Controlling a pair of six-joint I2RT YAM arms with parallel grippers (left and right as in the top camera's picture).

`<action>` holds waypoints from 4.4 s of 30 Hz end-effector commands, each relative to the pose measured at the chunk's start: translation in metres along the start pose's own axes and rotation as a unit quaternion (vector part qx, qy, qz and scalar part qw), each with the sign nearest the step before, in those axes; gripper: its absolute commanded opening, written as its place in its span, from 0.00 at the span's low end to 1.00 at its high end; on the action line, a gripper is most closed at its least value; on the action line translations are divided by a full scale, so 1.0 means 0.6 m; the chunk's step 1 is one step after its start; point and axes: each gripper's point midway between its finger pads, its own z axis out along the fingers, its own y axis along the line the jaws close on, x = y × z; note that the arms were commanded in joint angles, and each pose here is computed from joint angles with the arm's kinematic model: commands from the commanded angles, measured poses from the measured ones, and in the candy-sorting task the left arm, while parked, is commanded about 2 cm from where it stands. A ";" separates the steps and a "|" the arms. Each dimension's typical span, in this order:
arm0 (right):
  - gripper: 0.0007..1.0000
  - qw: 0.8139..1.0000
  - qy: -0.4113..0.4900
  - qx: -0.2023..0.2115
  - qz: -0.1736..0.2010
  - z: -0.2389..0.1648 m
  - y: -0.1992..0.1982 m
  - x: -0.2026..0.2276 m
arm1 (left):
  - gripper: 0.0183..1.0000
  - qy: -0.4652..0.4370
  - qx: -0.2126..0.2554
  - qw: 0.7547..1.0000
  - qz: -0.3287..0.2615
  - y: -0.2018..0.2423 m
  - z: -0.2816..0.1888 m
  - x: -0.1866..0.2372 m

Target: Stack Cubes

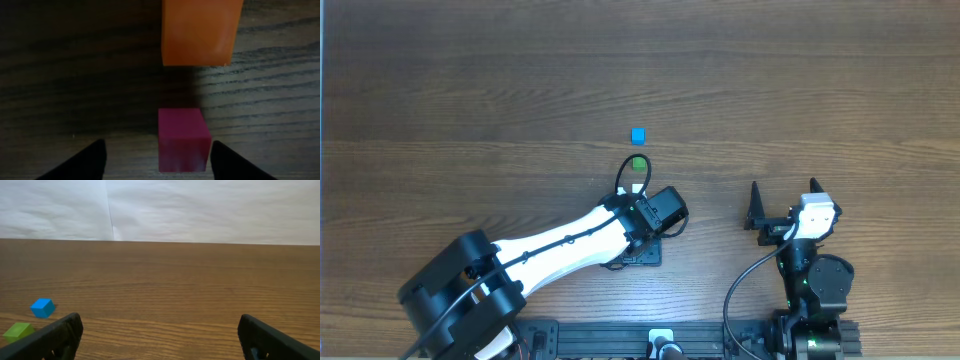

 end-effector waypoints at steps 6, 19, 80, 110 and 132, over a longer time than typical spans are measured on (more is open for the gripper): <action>0.99 1.000 0.000 -0.006 0.000 0.000 0.004 0.002 | 0.62 -0.014 -0.013 1.000 0.001 0.009 0.007 -0.010; 0.99 1.000 0.000 -0.006 0.000 0.000 0.004 0.002 | 0.52 -0.023 -0.013 1.000 0.003 0.007 0.007 -0.014; 0.99 1.000 0.000 -0.006 0.000 0.000 0.004 0.002 | 0.02 -0.055 -0.018 0.998 -0.022 -0.011 -0.130 -0.199; 0.99 1.000 0.000 -0.006 0.000 0.000 0.004 0.002 | 0.02 -0.042 -0.022 0.999 -0.006 -0.026 -0.062 -0.221; 0.99 1.000 0.000 -0.006 0.000 0.000 0.004 0.002 | 0.02 -0.032 -0.030 0.999 -0.011 -0.023 -0.042 -0.222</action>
